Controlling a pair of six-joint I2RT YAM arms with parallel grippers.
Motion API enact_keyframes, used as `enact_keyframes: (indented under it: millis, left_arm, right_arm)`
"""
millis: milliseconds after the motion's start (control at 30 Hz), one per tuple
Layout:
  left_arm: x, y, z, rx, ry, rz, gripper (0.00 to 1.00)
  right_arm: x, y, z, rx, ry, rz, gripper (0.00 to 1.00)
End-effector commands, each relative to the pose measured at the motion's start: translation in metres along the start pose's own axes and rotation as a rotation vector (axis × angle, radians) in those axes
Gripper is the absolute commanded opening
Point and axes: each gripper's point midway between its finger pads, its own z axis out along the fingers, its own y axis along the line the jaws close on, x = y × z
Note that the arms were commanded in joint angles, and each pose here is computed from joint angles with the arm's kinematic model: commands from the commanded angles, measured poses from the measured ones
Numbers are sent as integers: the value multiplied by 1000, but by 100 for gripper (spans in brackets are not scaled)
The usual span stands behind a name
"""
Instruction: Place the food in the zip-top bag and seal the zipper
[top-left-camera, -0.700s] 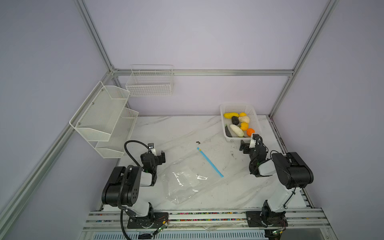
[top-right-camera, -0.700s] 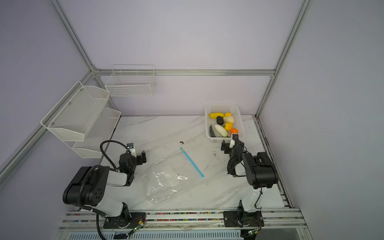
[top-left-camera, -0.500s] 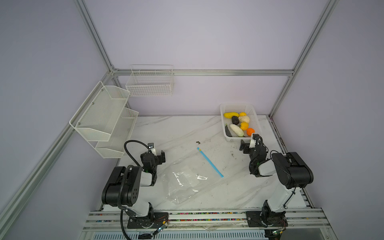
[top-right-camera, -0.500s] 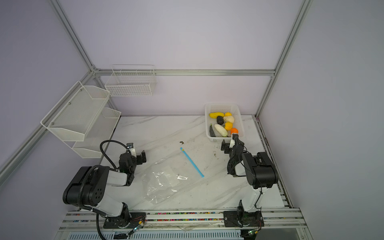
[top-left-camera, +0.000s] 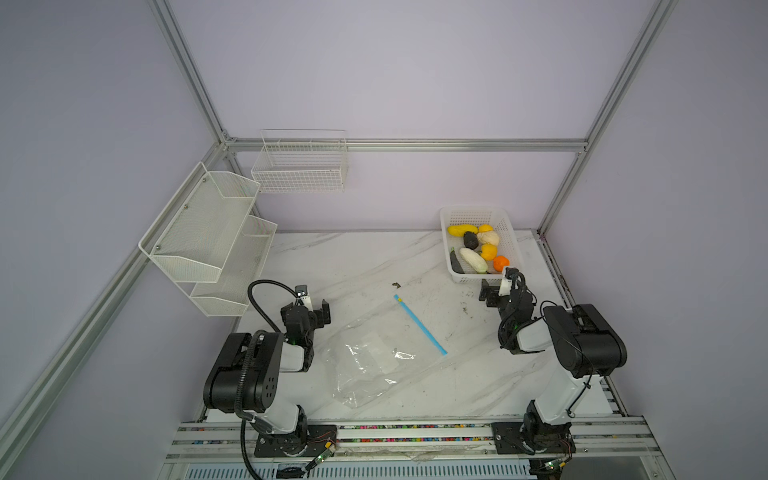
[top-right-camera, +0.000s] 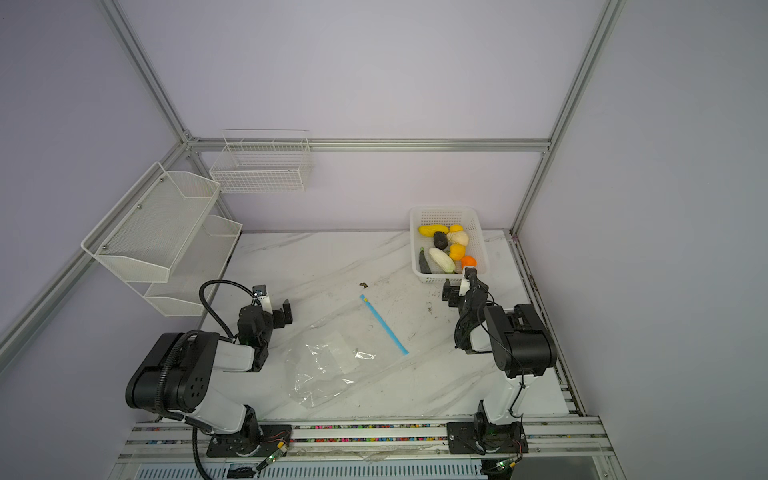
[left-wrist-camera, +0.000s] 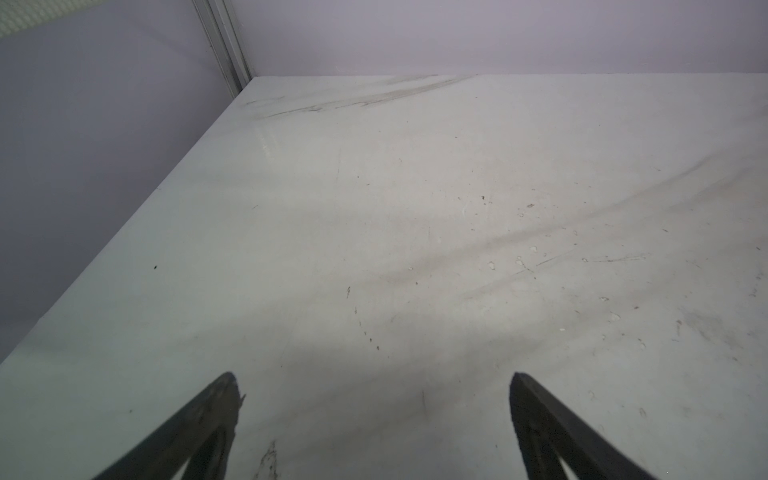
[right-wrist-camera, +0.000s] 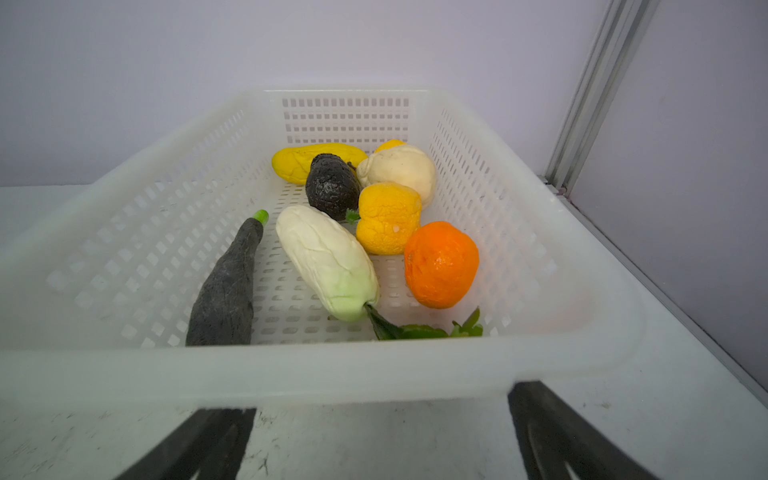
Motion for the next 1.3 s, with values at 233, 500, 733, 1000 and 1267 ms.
enact_keyframes:
  millis: [233, 500, 733, 1000, 1267]
  left_arm:
    - [-46, 4, 8, -21, -124, -9, 100]
    - [-45, 3, 8, -21, -122, -7, 100]
    - [-46, 4, 7, -21, -129, -7, 100]
    - [-47, 4, 5, -31, -137, -3, 100]
    - [-85, 9, -18, -64, -155, -4, 100]
  right_arm:
    - [-30, -1, 1, 7, -111, 16, 97]
    - [-30, -1, 0, 7, -110, 15, 98]
    - [-31, -5, -1, 18, -115, 27, 97]
    - [-32, -8, -2, 37, -120, 27, 97]
    - [-66, 10, -11, 57, -115, -25, 97]
